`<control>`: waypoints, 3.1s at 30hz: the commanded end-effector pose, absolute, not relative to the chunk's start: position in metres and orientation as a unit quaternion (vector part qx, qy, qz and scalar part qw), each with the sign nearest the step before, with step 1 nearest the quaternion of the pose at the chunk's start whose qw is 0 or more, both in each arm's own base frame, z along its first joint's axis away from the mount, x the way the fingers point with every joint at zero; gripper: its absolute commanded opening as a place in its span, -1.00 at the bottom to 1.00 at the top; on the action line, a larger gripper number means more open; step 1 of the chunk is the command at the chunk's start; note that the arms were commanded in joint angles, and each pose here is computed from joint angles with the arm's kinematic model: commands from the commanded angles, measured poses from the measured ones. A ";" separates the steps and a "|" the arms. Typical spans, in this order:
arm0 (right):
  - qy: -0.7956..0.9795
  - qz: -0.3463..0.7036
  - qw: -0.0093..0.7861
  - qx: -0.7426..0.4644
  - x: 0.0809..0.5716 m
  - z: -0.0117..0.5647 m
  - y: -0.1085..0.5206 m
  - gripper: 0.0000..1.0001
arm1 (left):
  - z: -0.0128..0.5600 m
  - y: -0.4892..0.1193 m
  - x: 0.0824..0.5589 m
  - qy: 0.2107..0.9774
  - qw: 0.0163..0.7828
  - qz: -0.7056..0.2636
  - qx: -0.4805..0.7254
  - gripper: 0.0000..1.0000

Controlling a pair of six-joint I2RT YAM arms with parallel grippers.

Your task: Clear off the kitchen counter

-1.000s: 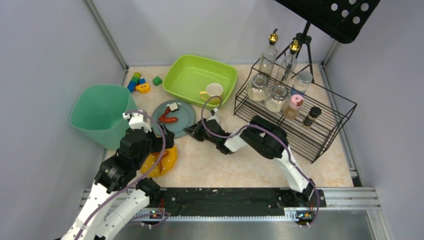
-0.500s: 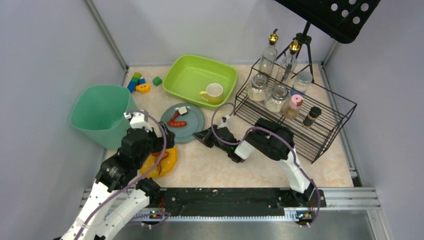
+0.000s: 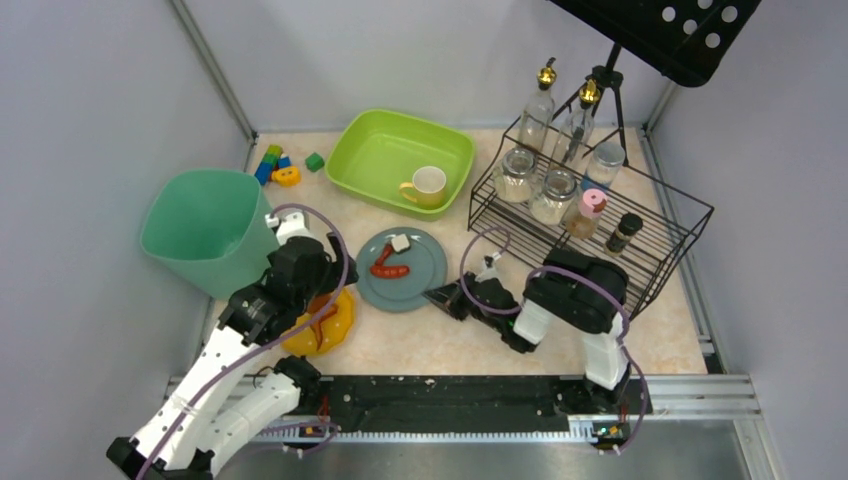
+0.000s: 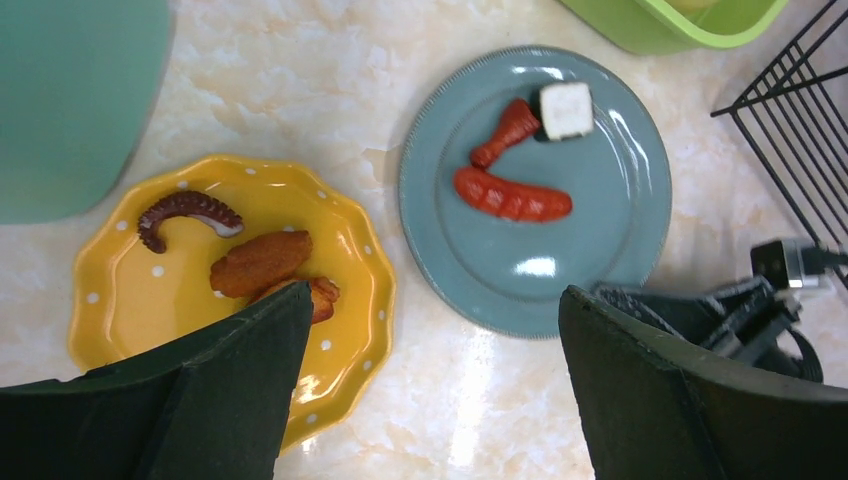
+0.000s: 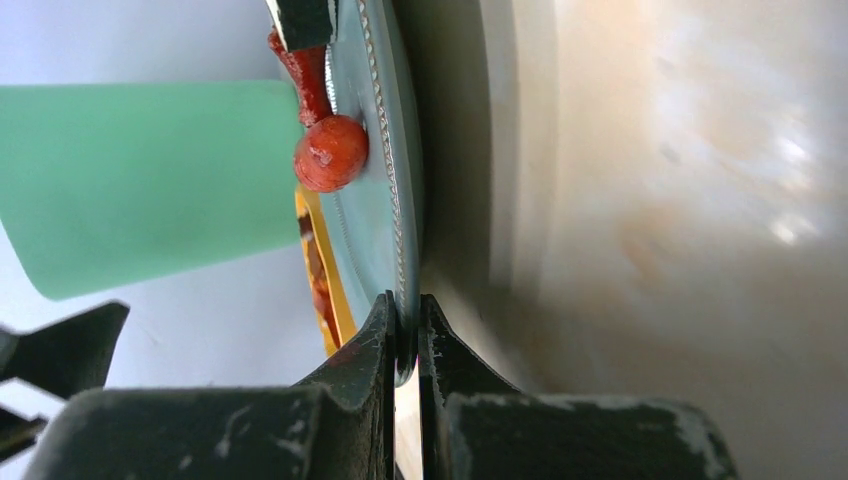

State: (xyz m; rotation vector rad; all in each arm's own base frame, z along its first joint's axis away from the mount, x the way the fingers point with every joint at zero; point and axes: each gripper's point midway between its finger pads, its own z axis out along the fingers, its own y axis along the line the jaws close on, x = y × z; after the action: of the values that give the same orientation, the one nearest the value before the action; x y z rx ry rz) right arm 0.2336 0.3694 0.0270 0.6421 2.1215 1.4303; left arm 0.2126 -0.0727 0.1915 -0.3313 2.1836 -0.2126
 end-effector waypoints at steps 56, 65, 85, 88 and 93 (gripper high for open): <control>0.808 0.502 0.216 0.219 0.136 0.002 0.259 -0.66 | 0.025 -0.177 0.274 0.927 0.262 -0.189 -0.192 -0.05; 0.798 0.512 0.226 0.223 0.147 0.004 0.270 -0.13 | 0.016 -0.182 0.271 0.930 0.247 -0.199 -0.187 -0.10; 0.797 0.502 0.228 0.246 0.161 -0.012 0.281 -1.00 | 0.014 -0.179 0.256 0.932 0.240 -0.205 -0.179 -0.17; 0.798 0.502 0.228 0.245 0.160 -0.012 0.281 -1.00 | 0.019 -0.179 0.257 0.930 0.246 -0.209 -0.175 -0.17; 0.793 0.509 0.231 0.243 0.163 -0.009 0.285 -1.00 | 0.024 -0.177 0.254 0.929 0.250 -0.211 -0.172 -0.17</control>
State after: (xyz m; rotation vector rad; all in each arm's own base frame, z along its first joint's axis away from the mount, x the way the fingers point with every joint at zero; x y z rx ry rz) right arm 0.1638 0.2963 0.0090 0.7676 2.1945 1.4901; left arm 0.2863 -0.1648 0.0300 -0.5484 2.4117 -0.4947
